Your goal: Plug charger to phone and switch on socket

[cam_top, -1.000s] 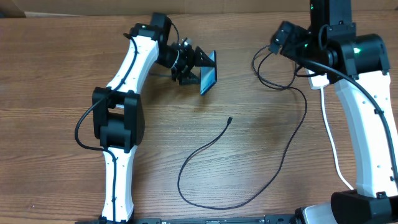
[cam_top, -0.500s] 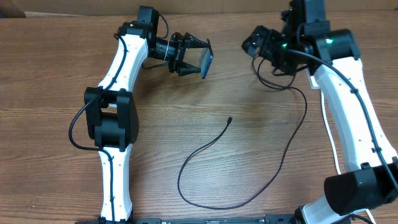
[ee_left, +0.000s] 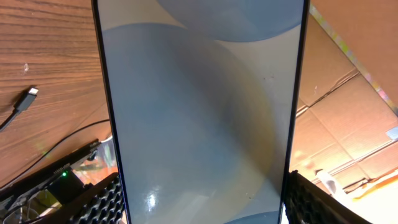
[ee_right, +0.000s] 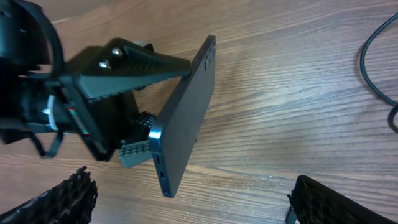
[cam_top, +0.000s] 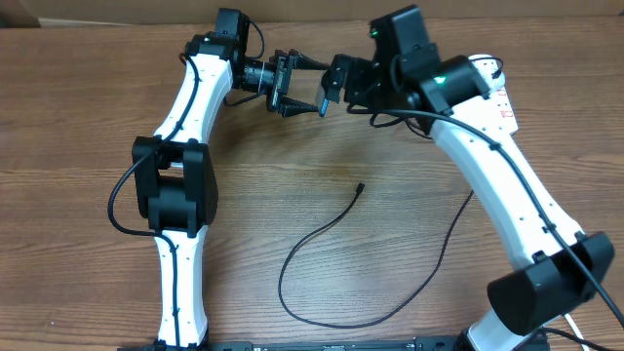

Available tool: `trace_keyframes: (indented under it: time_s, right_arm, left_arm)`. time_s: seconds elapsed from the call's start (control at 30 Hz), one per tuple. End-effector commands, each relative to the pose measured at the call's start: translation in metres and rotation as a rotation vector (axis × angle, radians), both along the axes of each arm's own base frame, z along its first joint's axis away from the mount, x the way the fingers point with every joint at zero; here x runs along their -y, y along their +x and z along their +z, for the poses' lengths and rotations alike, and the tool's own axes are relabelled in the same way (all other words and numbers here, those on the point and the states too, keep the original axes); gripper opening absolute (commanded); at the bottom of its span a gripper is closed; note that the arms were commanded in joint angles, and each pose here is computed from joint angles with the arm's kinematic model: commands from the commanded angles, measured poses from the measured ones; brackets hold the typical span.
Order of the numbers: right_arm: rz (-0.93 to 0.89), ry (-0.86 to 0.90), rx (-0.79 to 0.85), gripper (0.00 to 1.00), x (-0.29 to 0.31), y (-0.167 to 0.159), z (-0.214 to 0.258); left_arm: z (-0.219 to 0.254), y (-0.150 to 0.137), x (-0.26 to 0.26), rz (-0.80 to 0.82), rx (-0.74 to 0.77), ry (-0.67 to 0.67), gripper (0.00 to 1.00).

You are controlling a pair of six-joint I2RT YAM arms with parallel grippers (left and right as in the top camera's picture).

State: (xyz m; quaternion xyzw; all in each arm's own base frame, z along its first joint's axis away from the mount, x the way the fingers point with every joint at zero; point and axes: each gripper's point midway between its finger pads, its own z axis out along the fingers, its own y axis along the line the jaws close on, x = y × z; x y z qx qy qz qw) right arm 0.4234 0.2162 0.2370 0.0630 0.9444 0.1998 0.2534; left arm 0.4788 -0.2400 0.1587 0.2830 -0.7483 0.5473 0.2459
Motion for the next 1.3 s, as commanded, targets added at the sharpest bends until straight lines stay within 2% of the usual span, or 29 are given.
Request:
trace_keyframes:
  time_s: [0.0, 0.43, 0.6, 0.77, 0.93, 1.13, 1.27]
  right_arm:
    - [-0.031, -0.031, 0.006, 1.0, -0.001, 0.002, -0.006]
    - [-0.017, -0.096, 0.01, 0.86, -0.021, 0.009, -0.036]
    - [-0.046, -0.142, 0.035, 0.86, -0.016, 0.013, -0.037]
    - [-0.054, -0.128, 0.047, 0.93, -0.017, 0.014, -0.027]
    - [-0.083, -0.086, 0.091, 1.0, -0.006, 0.015, 0.008]
    - [-0.161, -0.053, 0.131, 1.0, 0.036, 0.018, 0.041]
    - [-0.027, 0.018, 0.1, 0.96, 0.027, 0.012, 0.042]
  left_arm:
    - [0.019, 0.001, 0.002, -0.01, -0.009, -0.066, 0.69]
    - [0.019, 0.001, 0.002, -0.006, -0.031, -0.068, 0.69]
    - [0.019, 0.001, 0.002, -0.006, -0.03, -0.066, 0.69]
    - [0.016, 0.003, 0.002, 0.002, -0.016, -0.047, 0.68]
    - [0.016, 0.005, 0.002, 0.003, -0.003, -0.047, 0.68]
    - [0.016, 0.005, 0.002, 0.003, -0.003, -0.047, 0.68]
    - [0.016, 0.005, 0.002, 0.006, -0.015, -0.046, 0.68]
